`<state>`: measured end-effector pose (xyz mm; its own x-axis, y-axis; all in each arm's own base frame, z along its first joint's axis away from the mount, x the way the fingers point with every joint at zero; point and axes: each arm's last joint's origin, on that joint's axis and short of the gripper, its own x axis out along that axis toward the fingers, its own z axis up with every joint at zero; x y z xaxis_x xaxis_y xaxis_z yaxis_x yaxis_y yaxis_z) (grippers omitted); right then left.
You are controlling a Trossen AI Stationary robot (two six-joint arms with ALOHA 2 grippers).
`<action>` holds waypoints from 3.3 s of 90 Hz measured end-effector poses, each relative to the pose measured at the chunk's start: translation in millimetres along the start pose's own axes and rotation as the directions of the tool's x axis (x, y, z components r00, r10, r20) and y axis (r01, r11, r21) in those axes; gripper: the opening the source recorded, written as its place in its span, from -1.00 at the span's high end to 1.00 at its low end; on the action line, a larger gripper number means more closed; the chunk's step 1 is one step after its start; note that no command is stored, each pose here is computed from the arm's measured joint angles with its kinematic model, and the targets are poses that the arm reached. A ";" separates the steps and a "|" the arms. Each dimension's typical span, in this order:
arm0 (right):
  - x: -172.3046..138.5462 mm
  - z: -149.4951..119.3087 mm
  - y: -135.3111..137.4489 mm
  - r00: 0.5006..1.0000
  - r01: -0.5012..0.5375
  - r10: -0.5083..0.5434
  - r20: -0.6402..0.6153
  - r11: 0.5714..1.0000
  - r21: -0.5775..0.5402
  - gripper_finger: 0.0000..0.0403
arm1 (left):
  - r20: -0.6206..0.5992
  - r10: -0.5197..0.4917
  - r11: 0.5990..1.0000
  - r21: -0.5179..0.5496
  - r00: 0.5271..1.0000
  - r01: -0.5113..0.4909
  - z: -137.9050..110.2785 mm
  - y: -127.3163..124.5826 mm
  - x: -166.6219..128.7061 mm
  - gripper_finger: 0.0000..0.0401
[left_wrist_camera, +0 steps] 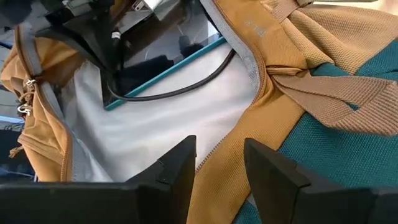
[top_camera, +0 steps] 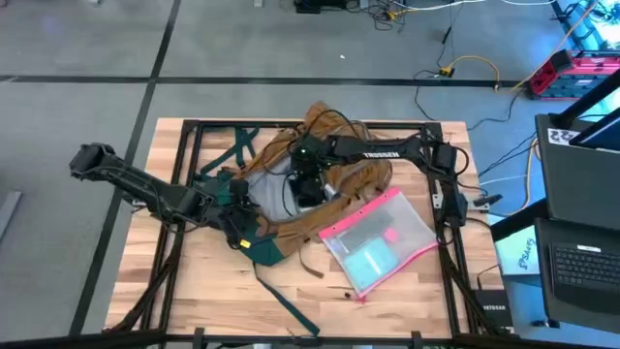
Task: Unpack backpack
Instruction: Remove the black charger cable from the brown backpack, then remove the blue tablet from the brown backpack
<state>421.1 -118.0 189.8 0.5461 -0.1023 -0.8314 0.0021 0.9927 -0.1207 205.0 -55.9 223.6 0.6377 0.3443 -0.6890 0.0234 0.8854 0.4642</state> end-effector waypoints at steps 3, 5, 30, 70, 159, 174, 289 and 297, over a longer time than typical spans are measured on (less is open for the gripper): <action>-2.4 3.7 1.9 1.000 0.006 -0.006 0.000 1.000 -0.007 0.99 | 0.000 0.000 1.000 -0.003 1.000 0.000 0.0 0.0 0.0 0.39; -4.2 6.4 3.9 1.000 0.009 -0.009 -0.001 1.000 -0.012 0.99 | 0.000 -0.001 1.000 -0.004 1.000 0.001 0.0 0.0 0.0 0.39; -43.6 40.3 36.9 0.995 0.099 -0.100 -0.007 0.991 -0.095 1.00 | -0.002 -0.010 1.000 -0.009 1.000 0.010 -0.2 -0.3 0.0 0.39; -158.2 56.4 94.0 0.989 0.123 -0.112 0.097 0.986 -0.114 1.00 | -0.004 -0.011 1.000 -0.016 1.000 0.011 -0.5 -0.4 0.1 0.39; -296.1 -42.7 213.4 0.934 0.168 -0.155 0.323 0.986 -0.013 1.00 | 0.006 -0.010 1.000 -0.016 1.000 0.011 0.7 -0.3 0.1 0.39; -245.0 -80.5 216.3 0.951 0.171 -0.180 0.253 0.984 0.059 1.00 | 0.012 -0.010 1.000 -0.019 1.000 0.010 1.3 -0.3 0.1 0.39; -145.5 -203.9 195.2 0.865 0.213 -0.367 0.344 0.886 0.411 0.25 | 0.004 -0.009 1.000 -0.025 1.000 0.009 0.4 -0.1 0.2 0.39; -146.8 -201.9 194.2 0.833 0.257 -0.415 0.366 0.876 0.408 0.25 | 0.000 -0.006 1.000 -0.031 1.000 0.006 0.1 0.0 0.3 0.39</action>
<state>172.3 76.9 178.9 0.7605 -0.4735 -0.4443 0.4838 0.8696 -0.0987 205.2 -55.9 223.5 0.6379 0.3389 -0.6915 0.0033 0.8967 0.4425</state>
